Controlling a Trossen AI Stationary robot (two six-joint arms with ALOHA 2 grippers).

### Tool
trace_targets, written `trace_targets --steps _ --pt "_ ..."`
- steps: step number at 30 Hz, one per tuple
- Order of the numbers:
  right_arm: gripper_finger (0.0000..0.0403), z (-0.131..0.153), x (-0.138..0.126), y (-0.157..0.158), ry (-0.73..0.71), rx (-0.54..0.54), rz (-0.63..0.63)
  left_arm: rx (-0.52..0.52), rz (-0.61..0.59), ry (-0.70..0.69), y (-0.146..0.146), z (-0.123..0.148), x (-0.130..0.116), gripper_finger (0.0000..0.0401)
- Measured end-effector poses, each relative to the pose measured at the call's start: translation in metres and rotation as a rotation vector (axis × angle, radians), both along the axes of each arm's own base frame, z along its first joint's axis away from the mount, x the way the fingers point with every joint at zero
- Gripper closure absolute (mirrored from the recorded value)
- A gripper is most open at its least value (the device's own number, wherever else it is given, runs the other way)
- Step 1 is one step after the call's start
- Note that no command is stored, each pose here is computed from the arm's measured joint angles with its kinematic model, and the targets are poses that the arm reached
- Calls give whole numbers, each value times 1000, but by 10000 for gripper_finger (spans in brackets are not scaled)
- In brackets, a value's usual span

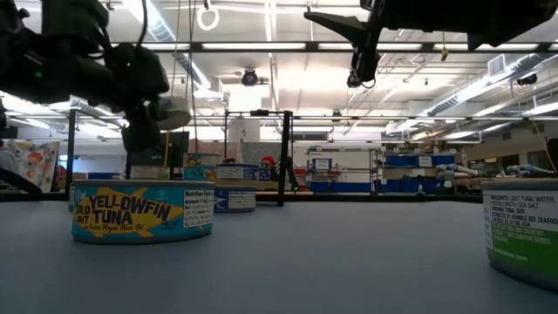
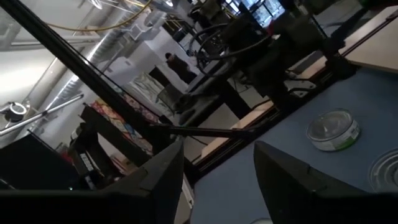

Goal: Stack canned seafood by type on shelf
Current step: Put the green tuna can on the shelf

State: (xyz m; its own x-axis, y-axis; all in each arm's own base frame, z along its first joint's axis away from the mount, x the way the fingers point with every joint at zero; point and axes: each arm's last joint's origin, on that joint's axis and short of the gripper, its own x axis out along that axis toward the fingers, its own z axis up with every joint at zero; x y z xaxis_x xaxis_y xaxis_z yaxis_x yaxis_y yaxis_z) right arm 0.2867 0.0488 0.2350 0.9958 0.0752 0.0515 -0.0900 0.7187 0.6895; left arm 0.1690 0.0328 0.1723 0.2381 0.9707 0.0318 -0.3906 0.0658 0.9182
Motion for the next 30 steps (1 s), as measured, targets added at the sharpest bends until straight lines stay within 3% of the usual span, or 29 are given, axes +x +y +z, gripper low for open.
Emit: trace_targets --steps 14,21,25,30 --pt "203 0 0 -1 -1 -1 -3 -99 190 99 22 -35 -12 249" --pt "203 0 0 -1 -2 0 -3 -151 167 139 27 -36 -6 249" --pt "203 0 0 -1 -2 6 -3 -242 140 191 28 -29 5 249" --pt "203 0 0 -1 -2 1 9 -467 160 163 27 -10 10 249"
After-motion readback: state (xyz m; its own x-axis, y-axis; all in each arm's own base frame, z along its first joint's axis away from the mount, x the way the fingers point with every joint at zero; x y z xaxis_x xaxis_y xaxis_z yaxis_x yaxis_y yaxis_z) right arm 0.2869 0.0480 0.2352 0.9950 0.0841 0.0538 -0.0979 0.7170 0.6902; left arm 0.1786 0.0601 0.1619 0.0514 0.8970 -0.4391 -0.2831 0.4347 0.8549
